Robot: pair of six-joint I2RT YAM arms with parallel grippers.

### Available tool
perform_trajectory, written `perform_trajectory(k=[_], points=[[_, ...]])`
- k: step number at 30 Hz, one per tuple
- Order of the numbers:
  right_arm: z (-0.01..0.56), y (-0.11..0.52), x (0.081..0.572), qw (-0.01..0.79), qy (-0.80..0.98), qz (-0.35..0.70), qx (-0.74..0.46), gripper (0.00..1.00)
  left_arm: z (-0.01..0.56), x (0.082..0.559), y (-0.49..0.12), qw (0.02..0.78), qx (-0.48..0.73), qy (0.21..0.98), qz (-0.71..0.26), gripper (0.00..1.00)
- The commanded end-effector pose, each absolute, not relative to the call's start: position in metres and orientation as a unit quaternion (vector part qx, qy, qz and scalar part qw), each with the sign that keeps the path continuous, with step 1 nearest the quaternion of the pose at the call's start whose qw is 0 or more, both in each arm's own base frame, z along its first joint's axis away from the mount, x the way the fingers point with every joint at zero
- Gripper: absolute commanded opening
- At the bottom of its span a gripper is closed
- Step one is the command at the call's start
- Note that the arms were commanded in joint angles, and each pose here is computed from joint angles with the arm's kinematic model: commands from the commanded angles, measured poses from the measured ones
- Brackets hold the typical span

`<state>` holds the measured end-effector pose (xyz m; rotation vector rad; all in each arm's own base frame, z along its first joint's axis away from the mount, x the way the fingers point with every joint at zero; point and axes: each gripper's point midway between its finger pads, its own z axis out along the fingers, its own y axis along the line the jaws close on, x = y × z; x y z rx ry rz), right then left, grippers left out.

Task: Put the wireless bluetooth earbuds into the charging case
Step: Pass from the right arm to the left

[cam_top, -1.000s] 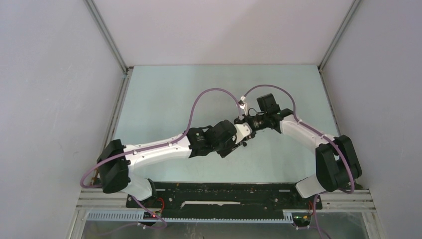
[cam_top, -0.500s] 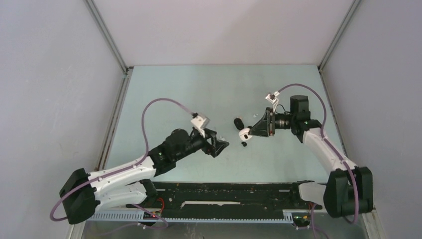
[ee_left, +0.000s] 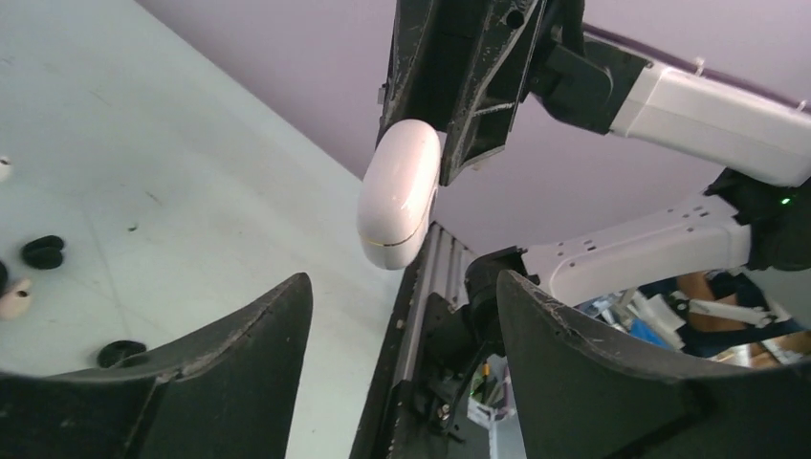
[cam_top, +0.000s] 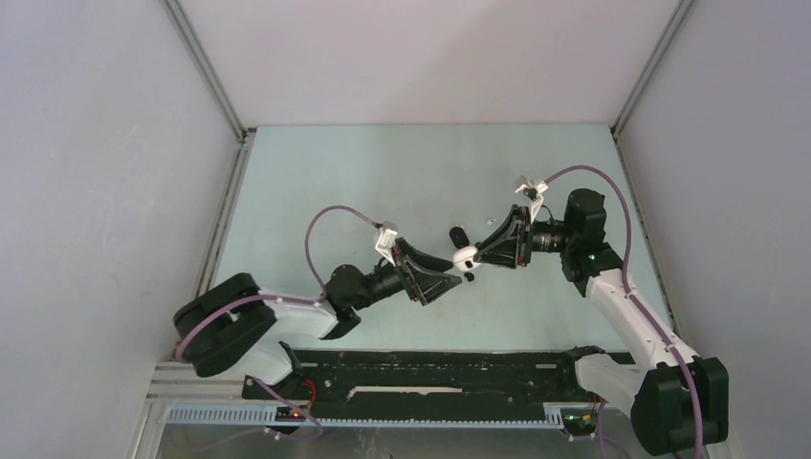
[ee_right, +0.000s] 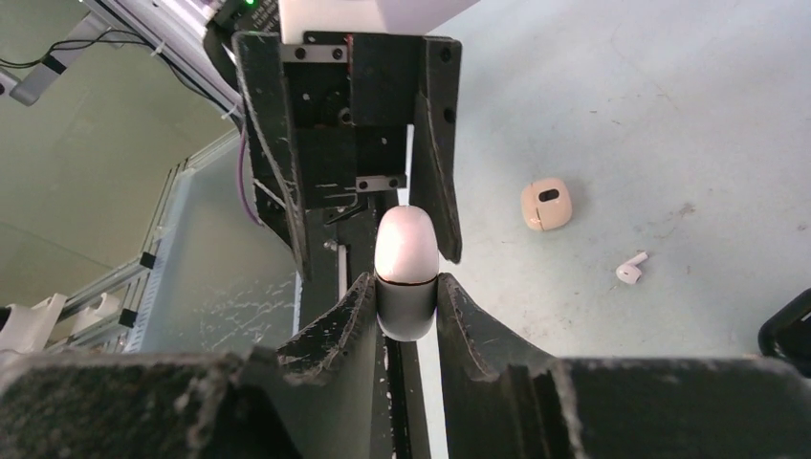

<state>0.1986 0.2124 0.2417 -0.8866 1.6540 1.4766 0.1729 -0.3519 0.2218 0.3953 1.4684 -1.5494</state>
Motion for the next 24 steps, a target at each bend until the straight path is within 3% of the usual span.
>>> perform_trajectory(k=[1, 7, 18, 19, 22, 24], points=[[0.251, 0.214, 0.195, 0.378, 0.626, 0.581, -0.357, 0.00, 0.270, 0.162, -0.355, 0.468, 0.147, 0.505, -0.710, 0.74], [0.247, 0.214, 0.195, 0.372, 0.630, 0.583, -0.353, 0.00, 0.270, 0.168, -0.368, 0.471, 0.156, 0.502, -0.708, 0.65], [0.236, 0.215, 0.199, 0.369, 0.638, 0.577, -0.352, 0.01, 0.261, 0.167, -0.383, 0.445, 0.177, 0.508, -0.716, 0.27], [0.235, 0.214, 0.199, 0.370, 0.638, 0.575, -0.354, 0.07, 0.258, 0.166, -0.383, 0.447, 0.181, 0.509, -0.713, 0.23], [0.230, 0.210, 0.199, 0.380, 0.633, 0.562, -0.372, 0.39, 0.245, 0.162, -0.381, 0.449, 0.200, 0.519, -0.699, 0.15], [0.226, 0.203, 0.200, 0.384, 0.640, 0.547, -0.379, 0.51, 0.231, 0.160, -0.379, 0.452, 0.217, 0.536, -0.680, 0.13]])
